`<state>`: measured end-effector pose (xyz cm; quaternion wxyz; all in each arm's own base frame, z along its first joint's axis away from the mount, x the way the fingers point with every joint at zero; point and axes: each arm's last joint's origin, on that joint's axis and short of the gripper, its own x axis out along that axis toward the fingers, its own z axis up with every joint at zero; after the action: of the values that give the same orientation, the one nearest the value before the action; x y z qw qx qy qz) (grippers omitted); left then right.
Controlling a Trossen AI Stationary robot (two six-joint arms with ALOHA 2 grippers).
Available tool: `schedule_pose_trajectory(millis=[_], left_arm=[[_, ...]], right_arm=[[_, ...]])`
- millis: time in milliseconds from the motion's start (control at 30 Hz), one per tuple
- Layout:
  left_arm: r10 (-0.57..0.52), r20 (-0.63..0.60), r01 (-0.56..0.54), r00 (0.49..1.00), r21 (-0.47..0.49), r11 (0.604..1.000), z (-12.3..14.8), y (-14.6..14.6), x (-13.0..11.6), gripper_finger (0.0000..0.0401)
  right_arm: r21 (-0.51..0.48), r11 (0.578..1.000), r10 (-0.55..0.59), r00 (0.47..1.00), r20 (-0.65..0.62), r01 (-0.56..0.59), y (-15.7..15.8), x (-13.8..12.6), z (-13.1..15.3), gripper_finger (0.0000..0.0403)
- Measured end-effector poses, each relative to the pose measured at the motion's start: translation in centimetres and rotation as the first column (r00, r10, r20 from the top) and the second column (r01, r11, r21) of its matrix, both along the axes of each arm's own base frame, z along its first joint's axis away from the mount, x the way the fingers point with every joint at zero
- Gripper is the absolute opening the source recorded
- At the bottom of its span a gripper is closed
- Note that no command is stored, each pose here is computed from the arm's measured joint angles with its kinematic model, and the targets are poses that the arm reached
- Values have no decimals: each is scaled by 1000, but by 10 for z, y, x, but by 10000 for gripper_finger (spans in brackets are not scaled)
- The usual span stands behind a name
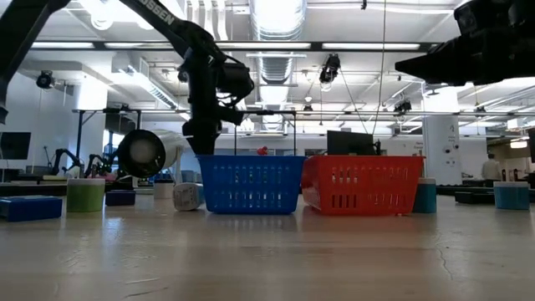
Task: Sort adapters and digital timers
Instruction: Put the top white timer into the blue bin
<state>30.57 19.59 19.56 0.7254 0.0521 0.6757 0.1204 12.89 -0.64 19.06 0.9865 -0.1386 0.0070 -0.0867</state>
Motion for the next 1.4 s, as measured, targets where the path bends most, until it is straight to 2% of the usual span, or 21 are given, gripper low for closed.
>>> schedule_pose_trajectory(millis=[67, 200, 367, 467, 1167, 1400], left_arm=[[-20, 0, 20, 1000, 2, 1000, -1, 0, 1, 393], [-74, 9, 74, 997, -25, 997, -6, 1, 4, 391], [-151, 7, 151, 988, -109, 983, -15, -1, 5, 398], [-176, -5, 174, 984, -118, 978, -22, 0, 7, 399], [-108, -73, 96, 991, -158, 983, -55, 25, -8, 399], [-138, -51, 128, 989, -160, 979, -61, 23, -11, 398]], right_arm=[[25, 1000, 1, 1000, 7, -1, 0, 0, 0, 8], [65, 998, 1, 1000, 19, -2, 0, 0, 1, 8], [95, 995, 5, 1000, 23, -7, 0, 0, 1, 8], [100, 995, 8, 1000, 16, -10, 0, 0, 0, 8], [129, 992, 11, 1000, -1, -10, 0, 0, -2, 8], [129, 992, 11, 1000, 0, -10, 0, 0, -2, 8]])
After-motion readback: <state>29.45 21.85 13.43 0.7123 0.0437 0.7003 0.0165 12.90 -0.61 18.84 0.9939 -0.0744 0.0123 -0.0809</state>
